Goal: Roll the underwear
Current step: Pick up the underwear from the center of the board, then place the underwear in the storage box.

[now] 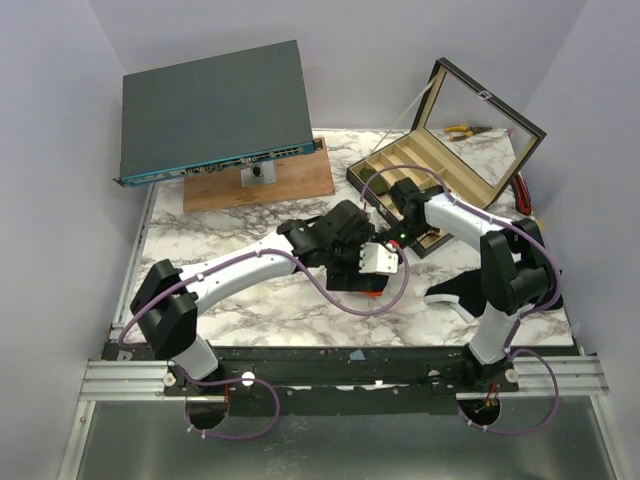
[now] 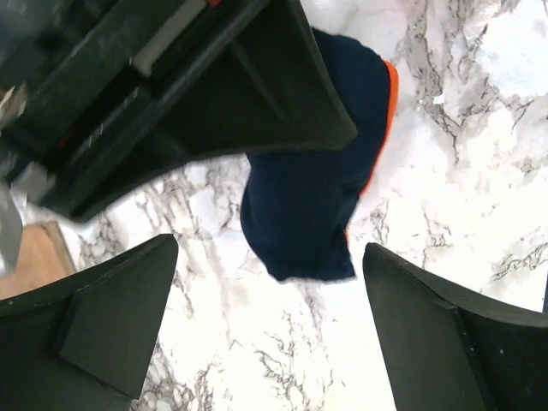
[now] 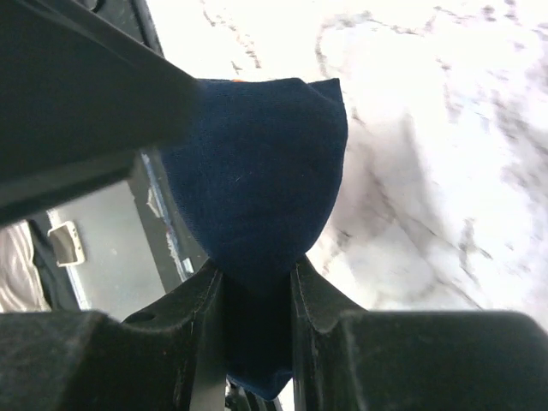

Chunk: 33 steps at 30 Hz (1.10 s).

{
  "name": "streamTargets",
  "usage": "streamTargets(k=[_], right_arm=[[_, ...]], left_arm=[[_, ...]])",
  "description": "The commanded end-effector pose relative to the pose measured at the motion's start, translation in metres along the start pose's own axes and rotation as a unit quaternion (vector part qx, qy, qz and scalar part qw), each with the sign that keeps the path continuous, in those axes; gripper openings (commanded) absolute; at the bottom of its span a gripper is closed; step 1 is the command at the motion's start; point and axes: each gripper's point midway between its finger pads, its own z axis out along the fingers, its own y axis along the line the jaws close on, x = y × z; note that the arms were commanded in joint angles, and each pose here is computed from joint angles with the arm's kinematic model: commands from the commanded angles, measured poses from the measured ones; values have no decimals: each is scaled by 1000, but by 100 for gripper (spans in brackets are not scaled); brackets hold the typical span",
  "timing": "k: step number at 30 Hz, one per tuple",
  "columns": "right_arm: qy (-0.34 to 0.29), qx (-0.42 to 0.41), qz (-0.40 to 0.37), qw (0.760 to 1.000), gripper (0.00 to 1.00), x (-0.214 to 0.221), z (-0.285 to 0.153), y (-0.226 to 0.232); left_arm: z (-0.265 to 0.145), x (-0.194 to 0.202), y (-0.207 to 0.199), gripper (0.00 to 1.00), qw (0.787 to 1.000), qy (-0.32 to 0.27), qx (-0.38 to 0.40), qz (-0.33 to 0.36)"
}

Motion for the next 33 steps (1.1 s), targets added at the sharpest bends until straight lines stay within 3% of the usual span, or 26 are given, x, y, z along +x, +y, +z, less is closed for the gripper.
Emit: streamTargets(k=[1,5,9,14,21,23,27,33], right_arm=[[-41,78,14,996,1,-11,-34,-27],[-85,170,25,981,0,-20,-82,-58],[-116,296,19,948,1,-28,-140,-87],[-141,454,-9,880,0,-39,-205,-111],[-146,597,1,789,0,-37,-259,-144],[-152,616,1,773,0,-37,-265,-151],[-145,646,-1,750,0,-34,-271,-167],[-129,654,-13,746,0,-26,-265,-180]], left_arm=[[-29,-11,13,99,999,-32,-38,-10],[-43,-4,10,99,998,-39,-47,-24],[-54,3,11,99,996,-42,-62,-38],[-60,10,17,99,995,-41,-80,-52],[-58,16,21,99,993,-40,-85,-66],[-57,17,23,99,993,-40,-86,-70],[-56,20,25,99,993,-34,-87,-74],[-55,22,31,99,992,-29,-90,-81]])
